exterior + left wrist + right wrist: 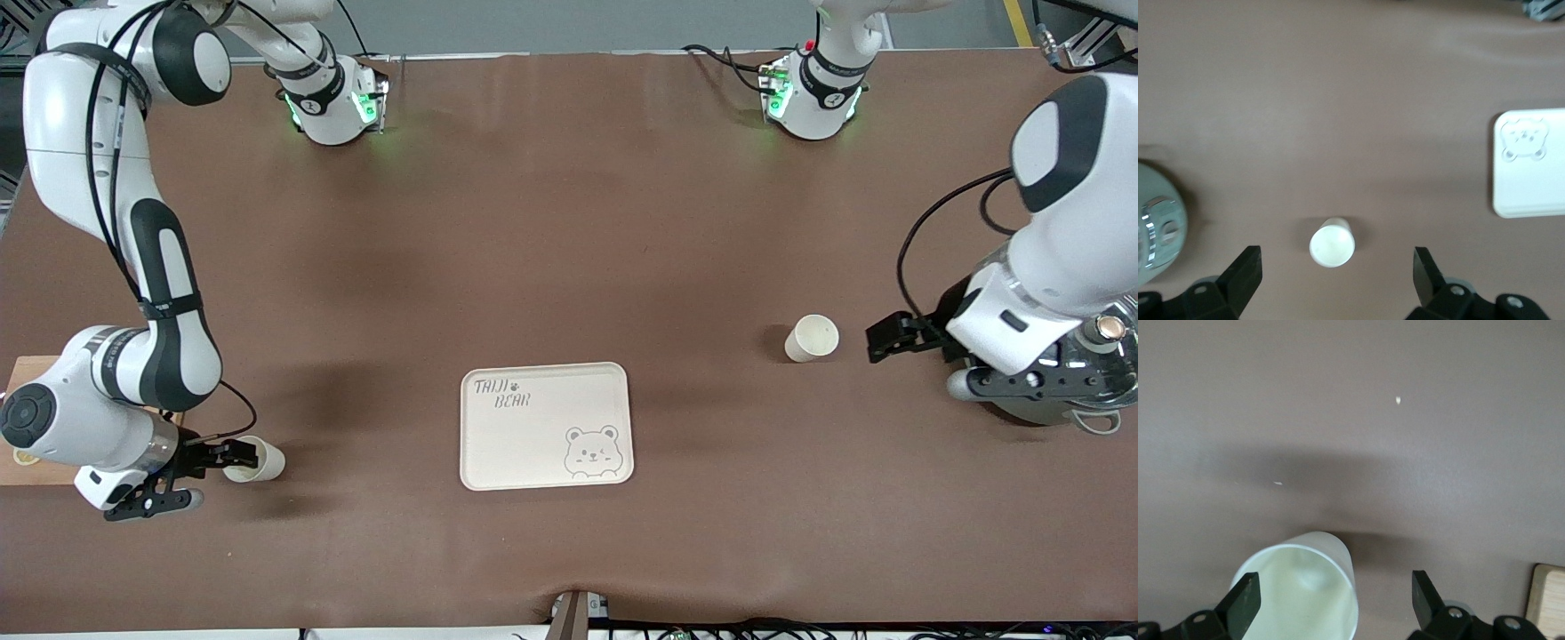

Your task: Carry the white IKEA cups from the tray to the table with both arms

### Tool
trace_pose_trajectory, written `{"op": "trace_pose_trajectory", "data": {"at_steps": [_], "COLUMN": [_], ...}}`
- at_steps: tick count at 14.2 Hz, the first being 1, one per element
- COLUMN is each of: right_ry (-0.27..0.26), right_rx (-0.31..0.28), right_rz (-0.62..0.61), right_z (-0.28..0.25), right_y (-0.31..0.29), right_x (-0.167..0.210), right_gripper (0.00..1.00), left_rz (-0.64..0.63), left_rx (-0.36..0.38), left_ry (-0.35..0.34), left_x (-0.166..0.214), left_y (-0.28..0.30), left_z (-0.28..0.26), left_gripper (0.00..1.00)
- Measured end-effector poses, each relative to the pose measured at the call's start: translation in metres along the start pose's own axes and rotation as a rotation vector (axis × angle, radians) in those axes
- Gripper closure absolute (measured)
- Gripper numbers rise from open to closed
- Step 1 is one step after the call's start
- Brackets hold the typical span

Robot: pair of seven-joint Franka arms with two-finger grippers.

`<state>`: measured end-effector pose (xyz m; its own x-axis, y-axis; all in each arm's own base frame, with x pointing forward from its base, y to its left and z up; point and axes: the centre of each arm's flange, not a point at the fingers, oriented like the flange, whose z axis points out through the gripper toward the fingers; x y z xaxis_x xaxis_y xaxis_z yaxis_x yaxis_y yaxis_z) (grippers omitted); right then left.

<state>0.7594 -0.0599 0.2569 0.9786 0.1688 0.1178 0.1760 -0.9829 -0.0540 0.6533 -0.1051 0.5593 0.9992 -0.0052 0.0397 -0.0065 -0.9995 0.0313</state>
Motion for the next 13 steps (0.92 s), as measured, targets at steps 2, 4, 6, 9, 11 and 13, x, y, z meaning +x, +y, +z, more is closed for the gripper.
{"op": "trace_pose_trajectory", "data": {"at_steps": [2, 4, 6, 9, 11, 13], "right_ry": [0.023, 0.029, 0.035, 0.033, 0.016, -0.003], "right_rx": [-0.004, -0.004, -0.004, -0.018, -0.023, -0.017], "right_rz": [-0.007, -0.008, -0.009, -0.019, -0.022, -0.022], "right_z": [-0.027, -0.066, -0.111, -0.175, -0.211, -0.243], "right_y": [-0.004, -0.006, -0.008, -0.011, -0.015, -0.019], "right_x": [0.006, 0.008, 0.007, -0.002, -0.011, -0.022], "right_gripper": [0.00, 0.00, 0.00, 0.00, 0.00, 0.00], "left_rz": [0.005, 0.025, 0.045, 0.061, 0.072, 0.084], "left_rx": [0.043, 0.055, 0.057, 0.059, 0.060, 0.061], "left_ry": [0.001, 0.021, 0.012, 0.002, -0.012, -0.017], "left_x": [-0.006, -0.015, -0.032, -0.050, -0.057, -0.064], "left_y": [-0.003, 0.010, 0.019, 0.015, 0.014, 0.013], "left_z": [-0.010, -0.028, -0.051, -0.074, -0.079, -0.084], "left_gripper": [0.00, 0.00, 0.00, 0.00, 0.00, 0.00]}}
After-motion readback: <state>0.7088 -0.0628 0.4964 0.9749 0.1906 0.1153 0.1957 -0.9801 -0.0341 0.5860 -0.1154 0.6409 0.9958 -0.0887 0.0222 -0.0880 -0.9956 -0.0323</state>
